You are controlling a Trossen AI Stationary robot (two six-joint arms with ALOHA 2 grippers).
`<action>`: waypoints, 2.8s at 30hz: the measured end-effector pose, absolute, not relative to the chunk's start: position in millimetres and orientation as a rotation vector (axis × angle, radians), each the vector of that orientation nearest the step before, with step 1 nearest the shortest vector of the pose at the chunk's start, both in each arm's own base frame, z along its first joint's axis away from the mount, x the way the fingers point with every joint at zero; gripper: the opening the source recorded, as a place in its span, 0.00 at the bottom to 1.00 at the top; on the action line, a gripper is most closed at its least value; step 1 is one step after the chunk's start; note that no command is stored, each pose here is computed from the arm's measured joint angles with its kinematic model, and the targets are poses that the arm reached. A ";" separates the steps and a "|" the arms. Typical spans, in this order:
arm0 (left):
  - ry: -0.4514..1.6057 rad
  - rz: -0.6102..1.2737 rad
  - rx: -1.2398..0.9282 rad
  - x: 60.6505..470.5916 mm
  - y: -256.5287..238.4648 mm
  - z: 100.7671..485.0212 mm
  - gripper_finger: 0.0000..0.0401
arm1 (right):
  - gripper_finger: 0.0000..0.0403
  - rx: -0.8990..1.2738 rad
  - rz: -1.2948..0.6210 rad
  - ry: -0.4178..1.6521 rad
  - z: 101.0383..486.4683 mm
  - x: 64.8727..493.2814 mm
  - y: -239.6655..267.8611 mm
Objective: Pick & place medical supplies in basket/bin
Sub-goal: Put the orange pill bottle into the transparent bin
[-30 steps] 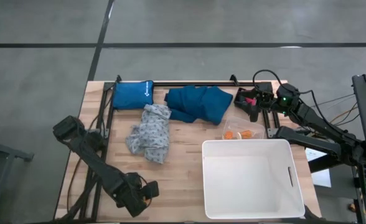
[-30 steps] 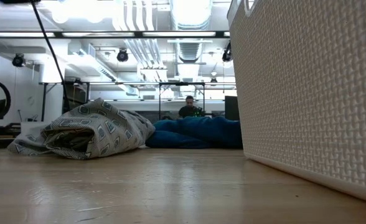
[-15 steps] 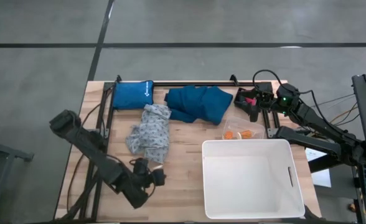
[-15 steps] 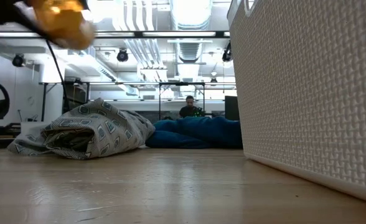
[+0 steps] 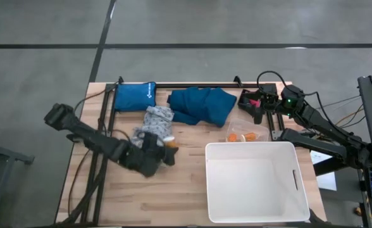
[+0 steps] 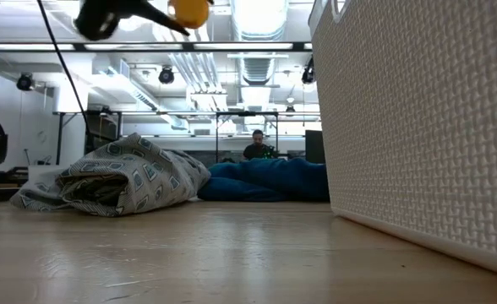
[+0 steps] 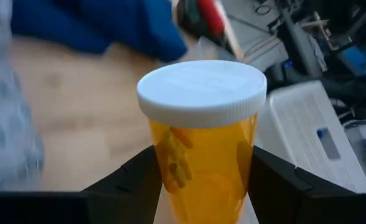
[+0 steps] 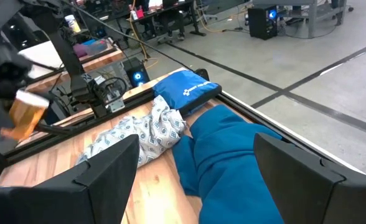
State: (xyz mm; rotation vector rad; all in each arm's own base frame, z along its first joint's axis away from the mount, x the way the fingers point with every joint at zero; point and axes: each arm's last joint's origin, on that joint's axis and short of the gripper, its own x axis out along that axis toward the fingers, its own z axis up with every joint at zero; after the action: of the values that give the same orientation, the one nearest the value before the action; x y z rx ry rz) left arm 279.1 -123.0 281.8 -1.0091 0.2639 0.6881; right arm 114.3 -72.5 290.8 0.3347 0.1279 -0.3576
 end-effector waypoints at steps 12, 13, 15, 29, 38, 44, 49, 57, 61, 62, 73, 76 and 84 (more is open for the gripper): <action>0.234 0.644 -0.653 303.1 -43.7 312.3 0.51 | 0.77 0.335 -0.358 0.128 290.9 114.3 -72.5; 0.241 0.627 -0.624 305.5 -37.1 313.6 0.51 | 0.77 0.335 -0.358 0.128 290.8 114.3 -72.5; 0.255 0.586 -0.576 309.6 -22.8 316.1 0.51 | 0.77 0.334 -0.358 0.128 290.8 114.3 -72.5; 0.238 0.444 -0.473 315.1 50.4 326.2 0.51 | 0.77 0.335 -0.358 0.128 290.7 114.3 -72.5; 0.241 0.445 -0.247 323.0 65.2 322.0 0.51 | 0.77 0.335 -0.358 0.128 290.8 114.3 -72.5; 0.262 0.468 -0.206 341.8 78.2 299.8 0.51 | 0.77 0.335 -0.358 0.128 290.8 114.3 -72.5; 0.213 0.474 -0.226 360.6 84.9 282.3 0.51 | 0.77 0.335 -0.358 0.128 290.7 114.4 -72.5; 0.138 0.472 -0.241 383.9 99.9 258.2 0.51 | 0.77 0.335 -0.358 0.128 290.7 114.3 -72.5; 0.140 0.440 -0.254 395.8 111.4 249.4 0.51 | 0.77 0.334 -0.357 0.127 290.9 114.3 -72.5; 0.144 0.429 -0.265 399.4 114.8 246.8 0.51 | 0.77 0.335 -0.358 0.128 290.7 114.3 -72.5; 0.164 0.283 -0.308 430.6 148.4 232.0 0.51 | 0.77 0.335 -0.357 0.128 290.8 114.3 -72.5; 0.165 0.257 -0.312 437.0 153.1 229.9 0.51 | 0.77 0.335 -0.358 0.128 290.8 114.3 -72.5; 0.165 0.178 -0.311 452.7 155.8 225.2 0.51 | 0.77 0.334 -0.358 0.128 290.8 114.3 -72.5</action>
State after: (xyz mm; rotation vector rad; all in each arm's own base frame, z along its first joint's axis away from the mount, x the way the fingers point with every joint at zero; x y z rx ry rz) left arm 452.7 155.8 225.2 -0.3112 0.1652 0.1778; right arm 114.3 -72.5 290.8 0.3342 0.1275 -0.3577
